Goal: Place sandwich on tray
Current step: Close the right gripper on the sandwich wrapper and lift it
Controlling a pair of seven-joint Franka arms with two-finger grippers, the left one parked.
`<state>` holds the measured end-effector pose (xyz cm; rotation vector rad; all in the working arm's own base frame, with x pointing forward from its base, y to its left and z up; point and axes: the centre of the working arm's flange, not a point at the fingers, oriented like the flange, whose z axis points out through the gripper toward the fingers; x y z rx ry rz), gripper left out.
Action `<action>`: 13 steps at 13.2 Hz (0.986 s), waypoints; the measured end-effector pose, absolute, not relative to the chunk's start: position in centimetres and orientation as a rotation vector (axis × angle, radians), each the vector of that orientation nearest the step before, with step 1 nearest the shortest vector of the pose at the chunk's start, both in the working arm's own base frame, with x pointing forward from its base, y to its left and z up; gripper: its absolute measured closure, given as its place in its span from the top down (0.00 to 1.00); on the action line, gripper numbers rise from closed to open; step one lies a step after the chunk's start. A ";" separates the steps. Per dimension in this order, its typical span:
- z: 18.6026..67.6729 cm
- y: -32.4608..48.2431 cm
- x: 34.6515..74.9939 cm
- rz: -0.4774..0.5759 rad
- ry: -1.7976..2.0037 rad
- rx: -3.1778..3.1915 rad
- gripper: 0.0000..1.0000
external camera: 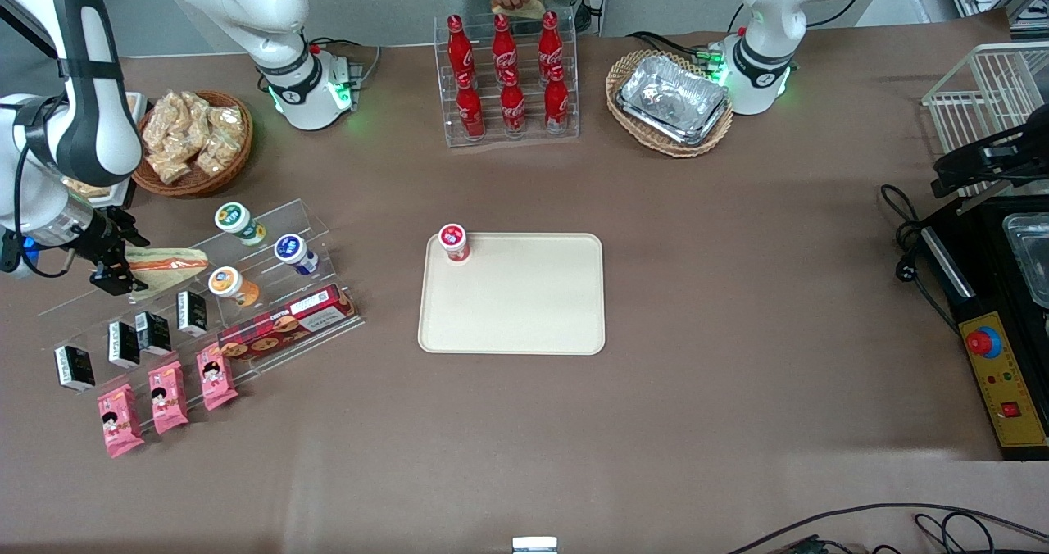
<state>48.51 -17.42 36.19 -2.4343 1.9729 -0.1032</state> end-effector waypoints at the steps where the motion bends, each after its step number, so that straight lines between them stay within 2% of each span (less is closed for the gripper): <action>1: 36.0 -17.3 48.5 -0.117 1.969 -2.433 0.89; 4: 35.9 -17.1 48.5 -0.137 1.962 -2.431 0.54; 6: 35.9 -17.1 48.5 -0.138 1.961 -2.431 0.50; 9: 36.3 -17.0 48.6 -0.160 1.954 -2.429 0.29; 13: 40.6 -16.9 48.7 -0.239 1.923 -2.418 0.23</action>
